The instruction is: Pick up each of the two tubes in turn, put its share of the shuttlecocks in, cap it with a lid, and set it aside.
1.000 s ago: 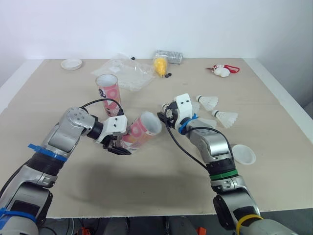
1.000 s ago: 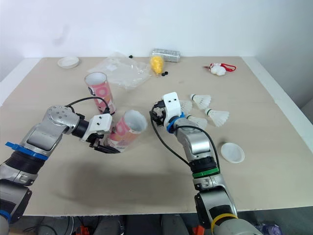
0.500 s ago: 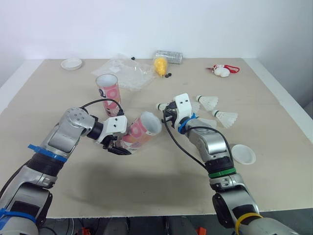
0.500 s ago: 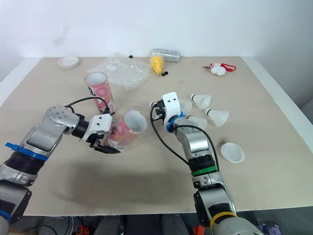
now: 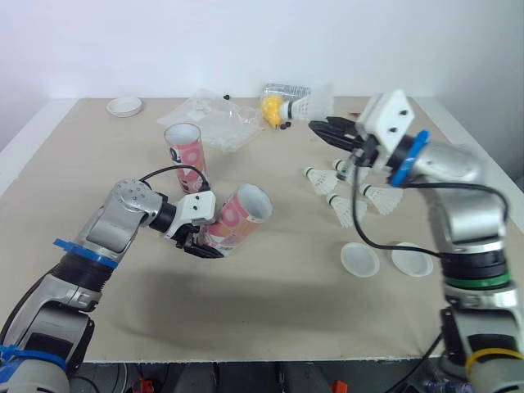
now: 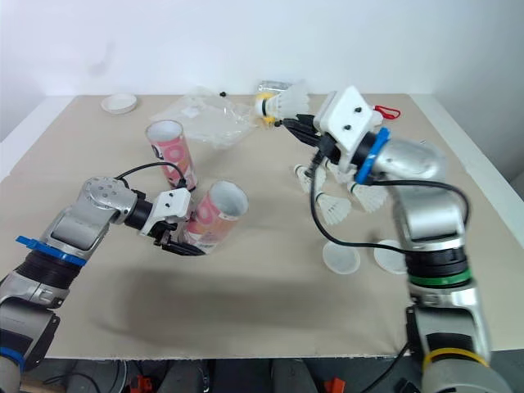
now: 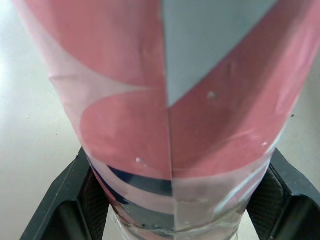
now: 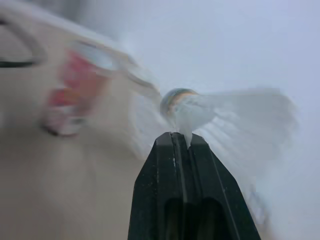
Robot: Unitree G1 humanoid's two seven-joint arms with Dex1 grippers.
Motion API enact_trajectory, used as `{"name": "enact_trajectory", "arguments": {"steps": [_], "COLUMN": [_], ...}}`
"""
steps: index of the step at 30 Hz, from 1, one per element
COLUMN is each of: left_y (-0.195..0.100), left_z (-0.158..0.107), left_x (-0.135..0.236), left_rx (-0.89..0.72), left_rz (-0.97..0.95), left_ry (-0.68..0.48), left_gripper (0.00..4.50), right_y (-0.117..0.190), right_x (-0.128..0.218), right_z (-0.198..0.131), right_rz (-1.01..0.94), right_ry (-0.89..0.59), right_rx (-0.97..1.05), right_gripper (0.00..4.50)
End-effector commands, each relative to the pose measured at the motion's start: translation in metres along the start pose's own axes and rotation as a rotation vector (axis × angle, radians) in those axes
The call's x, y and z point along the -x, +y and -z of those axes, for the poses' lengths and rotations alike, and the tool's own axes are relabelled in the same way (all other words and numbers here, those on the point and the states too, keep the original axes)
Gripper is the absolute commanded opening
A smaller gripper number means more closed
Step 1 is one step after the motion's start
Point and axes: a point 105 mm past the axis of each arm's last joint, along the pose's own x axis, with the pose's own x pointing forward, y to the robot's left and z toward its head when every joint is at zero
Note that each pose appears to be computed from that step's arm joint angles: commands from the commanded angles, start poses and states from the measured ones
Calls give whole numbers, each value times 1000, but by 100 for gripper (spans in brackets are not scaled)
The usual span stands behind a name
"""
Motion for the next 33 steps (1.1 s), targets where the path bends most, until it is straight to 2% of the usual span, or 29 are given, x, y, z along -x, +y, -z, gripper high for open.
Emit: {"name": "enact_trajectory", "arguments": {"steps": [1,3,8,21,22,23,24,25,26,28,30,33], "left_y": [-3,-3,-2,-1,-1,-1,0,0,0,0,-1,-1], "left_z": [2,0,0,-4,-4,-5,-5,-5,-5,-5,-4,-3], "left_x": [-9,-10,-12,-13,-13,-13,-13,-13,-13,-13,-13,-12], "left_rx": [24,27,28,19,19,19,19,19,19,20,20,20], "left_rz": [41,46,49,48,46,46,45,44,44,44,47,48], "left_ry": [7,3,3,-3,-3,-3,-4,-4,-4,-3,0,4], "left_gripper": [309,309,309,309,309,309,309,309,309,309,309,309], "right_y": [20,35,51,75,75,74,74,73,71,65,52,35], "right_x": [7,10,12,-4,-5,-5,-5,-6,-6,-6,0,17], "right_z": [-30,-39,-44,-19,-19,-20,-21,-22,-22,-28,-32,-16], "right_rz": [-203,-316,-431,-579,-578,-576,-575,-569,-561,-504,-388,-187], "right_ry": [-66,-88,-121,-57,-60,-66,-69,-72,-75,-98,-116,-61], "right_rx": [228,314,364,453,458,453,450,451,451,370,158,-194], "right_gripper": [4,4,4,4,64,82,136,169,232,312,393,393]}}
